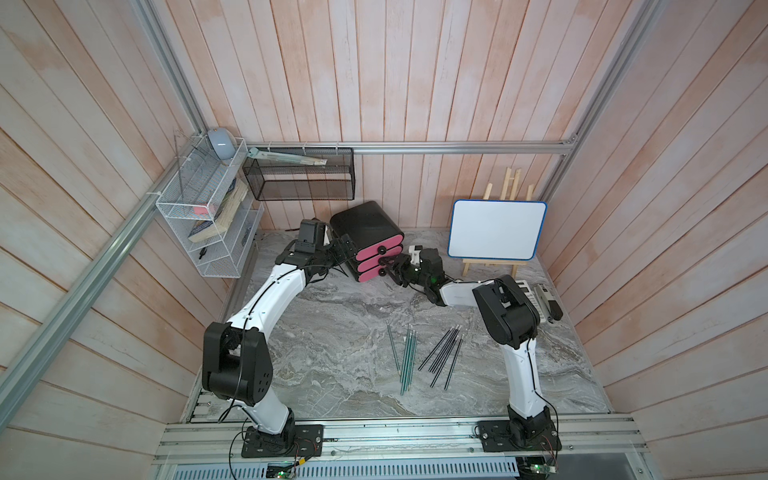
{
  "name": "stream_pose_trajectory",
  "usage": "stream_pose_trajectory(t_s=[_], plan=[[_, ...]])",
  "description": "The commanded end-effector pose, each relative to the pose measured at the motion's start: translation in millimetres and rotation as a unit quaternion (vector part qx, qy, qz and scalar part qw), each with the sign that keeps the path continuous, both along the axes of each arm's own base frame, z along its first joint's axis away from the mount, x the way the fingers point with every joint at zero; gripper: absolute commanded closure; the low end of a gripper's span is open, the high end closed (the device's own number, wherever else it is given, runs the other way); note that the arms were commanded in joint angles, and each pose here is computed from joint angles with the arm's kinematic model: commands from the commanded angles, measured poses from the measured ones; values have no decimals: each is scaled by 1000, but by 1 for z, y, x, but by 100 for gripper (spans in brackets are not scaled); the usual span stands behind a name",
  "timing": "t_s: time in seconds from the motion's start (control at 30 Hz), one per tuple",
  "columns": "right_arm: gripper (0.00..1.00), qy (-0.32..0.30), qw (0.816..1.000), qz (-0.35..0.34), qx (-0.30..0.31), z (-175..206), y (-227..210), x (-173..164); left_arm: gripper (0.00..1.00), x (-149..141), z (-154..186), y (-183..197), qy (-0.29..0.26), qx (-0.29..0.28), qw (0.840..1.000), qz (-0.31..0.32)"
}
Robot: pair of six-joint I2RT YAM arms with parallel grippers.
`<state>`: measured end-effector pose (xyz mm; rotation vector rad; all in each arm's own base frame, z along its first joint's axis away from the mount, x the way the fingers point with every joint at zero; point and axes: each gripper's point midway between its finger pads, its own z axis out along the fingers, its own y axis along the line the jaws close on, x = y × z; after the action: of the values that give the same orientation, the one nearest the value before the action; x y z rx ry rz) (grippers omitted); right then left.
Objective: Please place the pencils in the drawer according to their color
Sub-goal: Open the drawer in the storage box.
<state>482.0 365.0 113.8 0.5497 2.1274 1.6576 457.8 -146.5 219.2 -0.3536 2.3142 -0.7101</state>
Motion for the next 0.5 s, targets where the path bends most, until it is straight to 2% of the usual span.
stream_pose_trajectory(t_s=[0.0, 0.27, 0.47], plan=[[51, -9, 1000, 0, 7, 0, 7, 7, 1, -5, 6, 0, -7, -7, 1000, -1], [62, 4, 1000, 0, 20, -1, 10, 9, 1, -6, 3, 1, -4, -6, 1000, 0], [83, 3, 1000, 3, 22, -2, 8, 4, 1, -8, 2, 1, -4, -4, 1000, 0]])
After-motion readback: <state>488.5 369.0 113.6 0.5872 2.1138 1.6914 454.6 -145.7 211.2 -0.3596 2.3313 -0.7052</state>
